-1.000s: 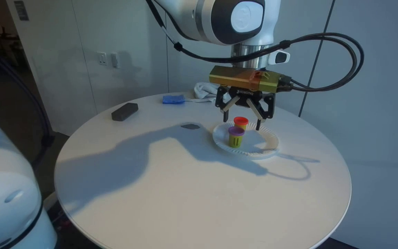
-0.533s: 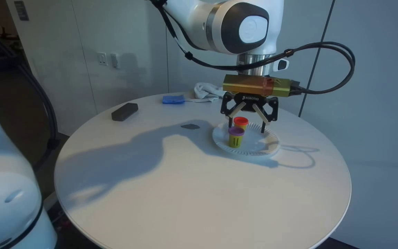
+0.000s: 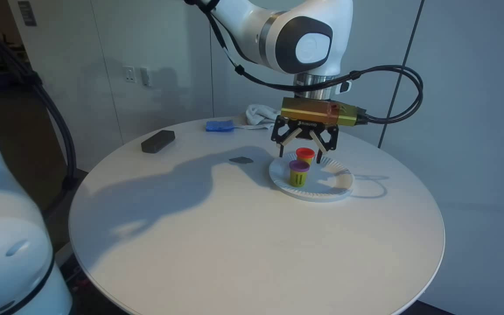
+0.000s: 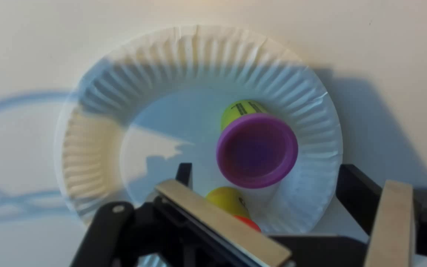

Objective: Move the bottles on the plate onto the table

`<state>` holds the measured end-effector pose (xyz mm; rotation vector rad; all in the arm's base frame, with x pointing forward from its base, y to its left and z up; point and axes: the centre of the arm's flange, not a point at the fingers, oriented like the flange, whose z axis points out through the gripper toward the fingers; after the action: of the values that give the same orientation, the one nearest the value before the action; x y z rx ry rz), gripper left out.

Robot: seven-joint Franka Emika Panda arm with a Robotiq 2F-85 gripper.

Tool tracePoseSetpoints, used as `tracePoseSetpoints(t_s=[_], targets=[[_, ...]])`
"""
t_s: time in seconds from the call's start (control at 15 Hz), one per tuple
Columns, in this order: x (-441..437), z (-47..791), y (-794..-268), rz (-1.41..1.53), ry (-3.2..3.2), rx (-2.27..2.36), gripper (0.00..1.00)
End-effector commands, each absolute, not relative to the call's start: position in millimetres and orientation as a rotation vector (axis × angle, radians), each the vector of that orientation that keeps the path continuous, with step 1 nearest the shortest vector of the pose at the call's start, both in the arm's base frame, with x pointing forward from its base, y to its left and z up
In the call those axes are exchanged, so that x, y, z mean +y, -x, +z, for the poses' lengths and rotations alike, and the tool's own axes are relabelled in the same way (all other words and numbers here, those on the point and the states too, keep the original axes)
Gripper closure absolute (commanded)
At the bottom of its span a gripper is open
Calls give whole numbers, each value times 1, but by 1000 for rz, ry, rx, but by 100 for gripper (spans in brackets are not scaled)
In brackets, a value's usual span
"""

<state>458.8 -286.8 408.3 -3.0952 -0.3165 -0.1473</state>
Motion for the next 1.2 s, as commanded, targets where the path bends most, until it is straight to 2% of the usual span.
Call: tracePoseSetpoints(t_s=[0.0,0.27,0.33,0.4,0.53,0.93,1.13], targets=[[-295,396,-474,-100,3095,-350,0],[-296,379,-478,-39,3121,-338,0],[-297,376,-478,-33,3127,-338,4],[-298,375,-477,-28,3126,-340,26],[-300,374,-477,-19,3130,-341,30],[-300,376,-476,-11,3136,-347,76],[-302,388,-468,-16,3169,-331,79]])
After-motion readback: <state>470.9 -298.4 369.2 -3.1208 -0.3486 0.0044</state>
